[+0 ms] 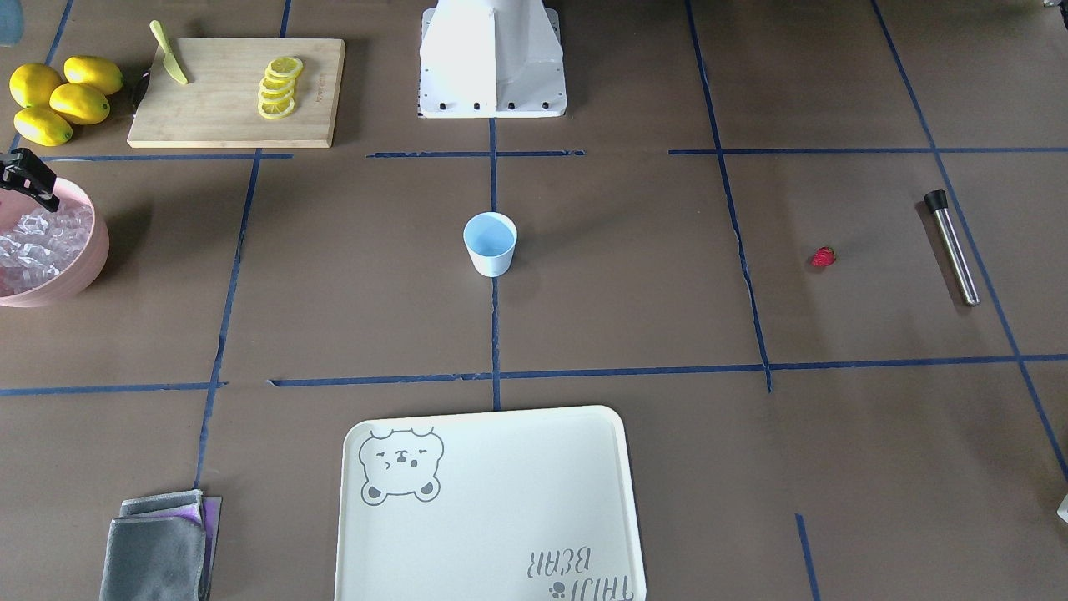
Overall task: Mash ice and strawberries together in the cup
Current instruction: 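Lower the right gripper into the pink bowl and grasp an ice cube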
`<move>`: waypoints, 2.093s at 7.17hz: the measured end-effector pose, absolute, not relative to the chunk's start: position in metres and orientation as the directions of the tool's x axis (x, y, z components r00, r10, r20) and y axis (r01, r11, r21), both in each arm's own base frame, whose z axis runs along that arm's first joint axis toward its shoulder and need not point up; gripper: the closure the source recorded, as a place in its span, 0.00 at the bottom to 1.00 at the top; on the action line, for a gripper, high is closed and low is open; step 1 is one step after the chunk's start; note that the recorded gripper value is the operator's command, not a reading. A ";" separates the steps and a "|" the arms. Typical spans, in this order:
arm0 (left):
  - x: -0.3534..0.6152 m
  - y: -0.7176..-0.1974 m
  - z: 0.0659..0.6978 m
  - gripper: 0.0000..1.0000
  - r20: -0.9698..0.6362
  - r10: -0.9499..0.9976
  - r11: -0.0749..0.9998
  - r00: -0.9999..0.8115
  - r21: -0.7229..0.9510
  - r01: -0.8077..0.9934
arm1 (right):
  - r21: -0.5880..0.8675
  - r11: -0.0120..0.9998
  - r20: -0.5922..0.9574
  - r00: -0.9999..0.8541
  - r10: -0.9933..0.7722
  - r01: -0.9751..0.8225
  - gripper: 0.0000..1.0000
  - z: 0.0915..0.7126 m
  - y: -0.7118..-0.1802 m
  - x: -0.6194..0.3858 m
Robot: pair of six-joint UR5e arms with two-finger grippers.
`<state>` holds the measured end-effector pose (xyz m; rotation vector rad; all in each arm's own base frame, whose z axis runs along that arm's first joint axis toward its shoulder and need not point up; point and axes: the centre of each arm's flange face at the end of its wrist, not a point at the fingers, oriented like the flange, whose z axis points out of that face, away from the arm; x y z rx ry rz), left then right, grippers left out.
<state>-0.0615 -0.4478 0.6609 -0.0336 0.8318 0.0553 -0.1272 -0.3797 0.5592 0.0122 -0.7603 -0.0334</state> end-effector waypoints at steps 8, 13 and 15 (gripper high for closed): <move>-0.061 -0.449 0.660 0.00 -0.740 0.039 0.998 0.671 -0.004 -0.063 | 0.060 0.994 0.630 0.770 -0.105 0.087 0.29 0.583 -0.383 -0.142; -0.061 -0.450 0.659 0.00 -0.740 0.041 0.998 0.671 -0.002 -0.063 | 0.053 0.994 0.622 0.776 -0.106 0.094 0.30 0.591 -0.385 -0.148; -0.061 -0.450 0.658 0.00 -0.740 0.042 0.998 0.671 -0.001 -0.063 | 0.052 0.994 0.622 0.776 -0.107 0.095 0.31 0.591 -0.385 -0.148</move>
